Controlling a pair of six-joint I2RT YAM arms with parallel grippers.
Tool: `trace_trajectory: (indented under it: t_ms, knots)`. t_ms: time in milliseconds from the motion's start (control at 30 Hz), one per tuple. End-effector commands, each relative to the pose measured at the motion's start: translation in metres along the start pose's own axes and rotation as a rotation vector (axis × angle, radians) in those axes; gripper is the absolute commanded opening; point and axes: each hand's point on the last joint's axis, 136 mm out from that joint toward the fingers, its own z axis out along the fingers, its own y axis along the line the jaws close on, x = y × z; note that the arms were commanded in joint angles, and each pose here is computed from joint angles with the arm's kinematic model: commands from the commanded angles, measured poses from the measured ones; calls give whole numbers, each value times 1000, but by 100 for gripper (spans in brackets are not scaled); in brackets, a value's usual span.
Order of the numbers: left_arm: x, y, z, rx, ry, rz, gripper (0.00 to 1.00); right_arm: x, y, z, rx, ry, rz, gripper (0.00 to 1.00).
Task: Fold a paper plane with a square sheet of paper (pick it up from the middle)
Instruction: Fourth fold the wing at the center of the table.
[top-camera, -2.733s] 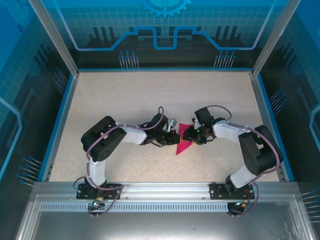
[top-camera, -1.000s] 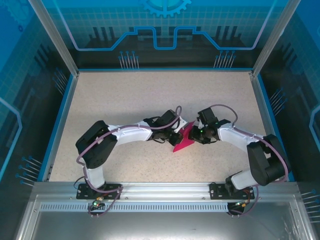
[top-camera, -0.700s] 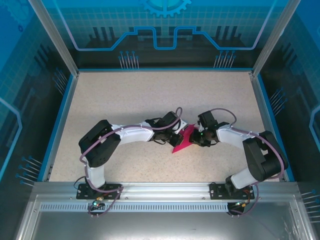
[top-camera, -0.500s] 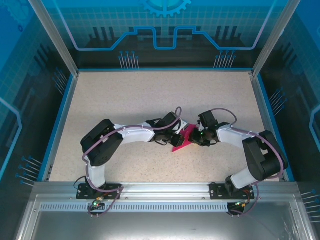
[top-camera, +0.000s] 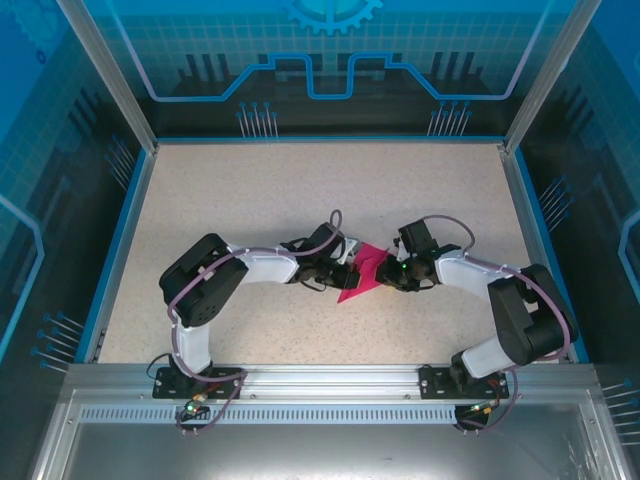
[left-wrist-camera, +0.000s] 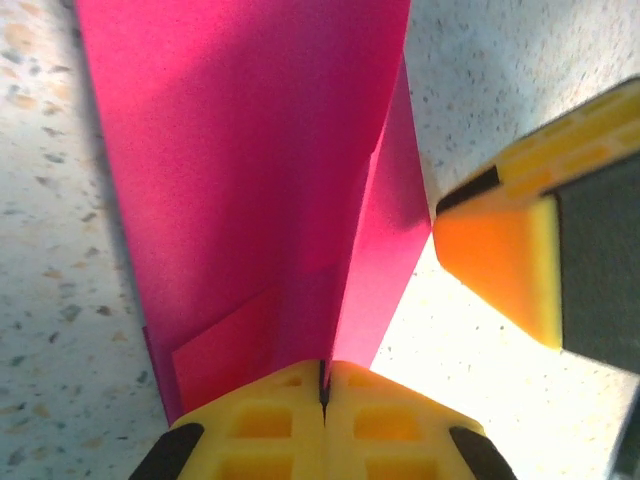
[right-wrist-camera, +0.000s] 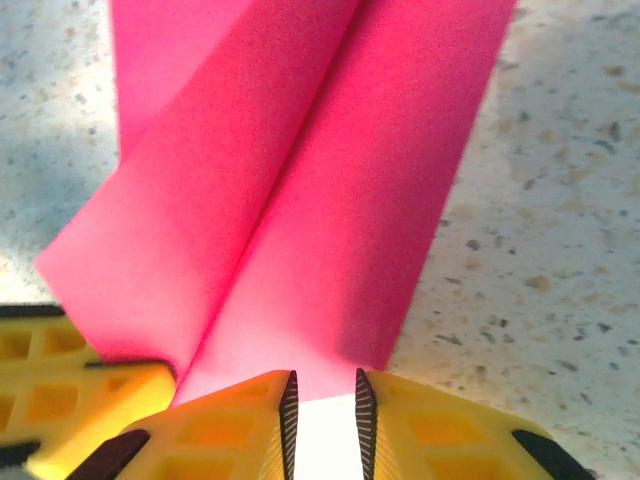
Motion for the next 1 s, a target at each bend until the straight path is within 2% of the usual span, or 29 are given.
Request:
trace_trajectory:
  t_ms: [0,167,300,600,967]
  knots:
    - [-4,-8,-4,88,-9,-80,5,-6,17,-8,-75,-6,-54,26]
    - [-9,-10,-9,157,-17,-145,5,-10,34,-9,-146,0,-91,33]
    - [-12,-12,-12,194,-5,-186,5,-15,37,-5,-143,-1,-91,37]
    - [-8,-8,-9,211,38,-265,5,-31,40,5,-178,-41,-24,45]
    - [-7,0,-4,215,58,-323,6,-31,24,16,-141,-28,20,46]
